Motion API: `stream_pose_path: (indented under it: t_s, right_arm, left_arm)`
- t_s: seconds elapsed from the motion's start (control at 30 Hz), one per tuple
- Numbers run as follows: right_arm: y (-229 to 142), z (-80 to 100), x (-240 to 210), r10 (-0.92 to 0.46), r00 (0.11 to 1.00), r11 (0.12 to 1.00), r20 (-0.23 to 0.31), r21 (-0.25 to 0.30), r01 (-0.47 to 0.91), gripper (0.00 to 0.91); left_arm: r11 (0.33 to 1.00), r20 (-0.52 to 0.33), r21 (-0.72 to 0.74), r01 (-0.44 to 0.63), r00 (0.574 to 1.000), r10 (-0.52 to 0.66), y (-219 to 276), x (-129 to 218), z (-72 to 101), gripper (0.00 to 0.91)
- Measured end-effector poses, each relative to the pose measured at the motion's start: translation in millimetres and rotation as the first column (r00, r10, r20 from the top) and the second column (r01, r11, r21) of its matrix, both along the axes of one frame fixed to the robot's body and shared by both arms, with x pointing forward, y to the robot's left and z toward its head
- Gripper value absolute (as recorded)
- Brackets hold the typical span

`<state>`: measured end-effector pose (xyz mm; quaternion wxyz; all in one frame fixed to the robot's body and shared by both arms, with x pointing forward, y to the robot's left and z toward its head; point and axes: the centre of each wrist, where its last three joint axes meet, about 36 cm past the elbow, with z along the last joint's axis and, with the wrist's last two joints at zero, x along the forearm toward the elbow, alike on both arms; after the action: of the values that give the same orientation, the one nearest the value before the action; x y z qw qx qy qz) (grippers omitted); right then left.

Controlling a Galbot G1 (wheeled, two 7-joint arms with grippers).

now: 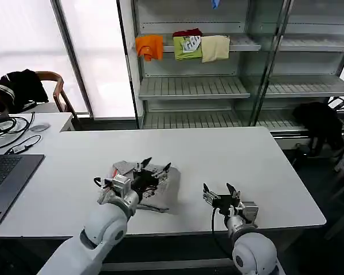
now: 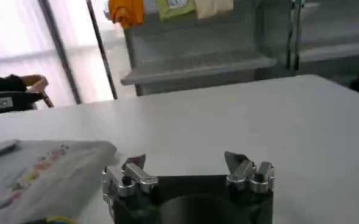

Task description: Fold and organize the clothes.

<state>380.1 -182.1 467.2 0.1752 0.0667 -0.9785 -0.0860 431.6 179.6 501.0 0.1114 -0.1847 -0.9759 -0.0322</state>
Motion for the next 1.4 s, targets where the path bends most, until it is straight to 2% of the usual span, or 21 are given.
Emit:
stream_pose_path:
  t_s: [0.33,0.57,0.77,1.0,1.1,1.17,1.2,1.27,1.4]
  right_arm:
    - [13.2,8.6,14.8,0.025,0.997,0.981,-0.073,0.196,-0.011,0.907]
    - [27.5,7.4,29.2,0.05,0.99,0.962,-0.13,0.273,-0.012,0.907]
    - [46.0,4.3,40.4,0.08,0.984,0.955,-0.16,0.296,-0.03,0.907]
    - [62.4,2.2,50.8,0.112,0.978,0.951,-0.176,0.303,-0.054,0.887]
    - [67.2,1.2,53.9,0.12,0.976,0.953,-0.183,0.298,-0.061,0.816]
    - [70.1,0.0,55.7,0.125,0.974,0.954,-0.187,0.293,-0.066,0.715]
    - [71.1,-0.6,56.3,0.128,0.974,0.954,-0.189,0.292,-0.068,0.615]
    - [73.6,-2.1,57.4,0.133,0.972,0.954,-0.193,0.29,-0.073,0.564]
    - [78.4,-3.3,58.0,0.146,0.97,0.955,-0.196,0.285,-0.086,0.524]
  left_arm:
    - [0.979,0.072,0.164,-0.123,0.991,0.113,58.0,-28.0,11.1,0.907]
    - [0.953,0.073,0.228,-0.199,0.98,0.187,86.3,-44.8,8.0,0.907]
    - [0.933,0.067,0.287,-0.217,0.976,0.207,103.4,-60.5,3.0,0.907]
    - [0.92,0.026,0.333,-0.204,0.978,0.208,109.5,-78.3,-10.8,0.907]
    - [0.916,0.011,0.346,-0.202,0.977,0.211,111.5,-83.0,-15.4,0.907]
    - [0.914,0.005,0.352,-0.201,0.977,0.213,112.6,-85.5,-16.7,0.907]
    - [0.913,0.002,0.355,-0.2,0.977,0.213,113.0,-86.8,-17.6,0.907]
    - [0.912,-0.01,0.362,-0.194,0.977,0.212,113.5,-90.0,-20.8,0.907]
    - [0.911,-0.023,0.368,-0.184,0.978,0.207,113.7,-96.0,-24.2,0.907]
